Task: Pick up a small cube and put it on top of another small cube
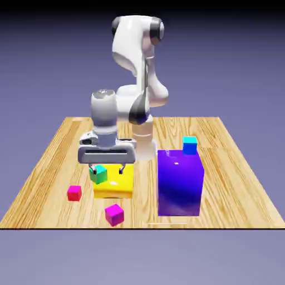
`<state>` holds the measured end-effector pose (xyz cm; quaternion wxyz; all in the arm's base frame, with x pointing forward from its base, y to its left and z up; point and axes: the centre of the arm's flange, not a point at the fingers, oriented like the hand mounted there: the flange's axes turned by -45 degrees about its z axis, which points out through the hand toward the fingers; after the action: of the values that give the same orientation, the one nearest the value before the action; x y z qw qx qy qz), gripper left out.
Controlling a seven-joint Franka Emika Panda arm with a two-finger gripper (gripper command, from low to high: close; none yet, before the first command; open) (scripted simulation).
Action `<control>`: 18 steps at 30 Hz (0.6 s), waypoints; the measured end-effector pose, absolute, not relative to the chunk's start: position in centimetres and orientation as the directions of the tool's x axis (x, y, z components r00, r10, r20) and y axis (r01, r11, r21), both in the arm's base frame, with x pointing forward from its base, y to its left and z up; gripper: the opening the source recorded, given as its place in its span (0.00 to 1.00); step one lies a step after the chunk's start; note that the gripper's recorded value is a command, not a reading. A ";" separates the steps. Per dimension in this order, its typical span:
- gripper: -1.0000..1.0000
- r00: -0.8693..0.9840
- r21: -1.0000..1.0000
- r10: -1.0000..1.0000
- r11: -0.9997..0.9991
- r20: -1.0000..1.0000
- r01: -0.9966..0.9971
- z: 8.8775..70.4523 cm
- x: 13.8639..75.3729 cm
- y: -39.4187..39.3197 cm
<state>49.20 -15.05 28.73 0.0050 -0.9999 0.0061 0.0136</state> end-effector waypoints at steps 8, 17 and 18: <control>0.50 0.939 -0.013 -0.028 -0.999 -0.344 -0.034 21.6 49.1 -22.0; 0.50 0.767 -0.002 -0.045 -0.998 -0.641 -0.061 15.9 47.2 -29.1; 0.50 0.742 0.000 -0.047 -0.998 -0.668 -0.064 15.4 46.9 -29.8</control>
<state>46.91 -29.78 15.41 0.0115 -0.9333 0.0297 0.3577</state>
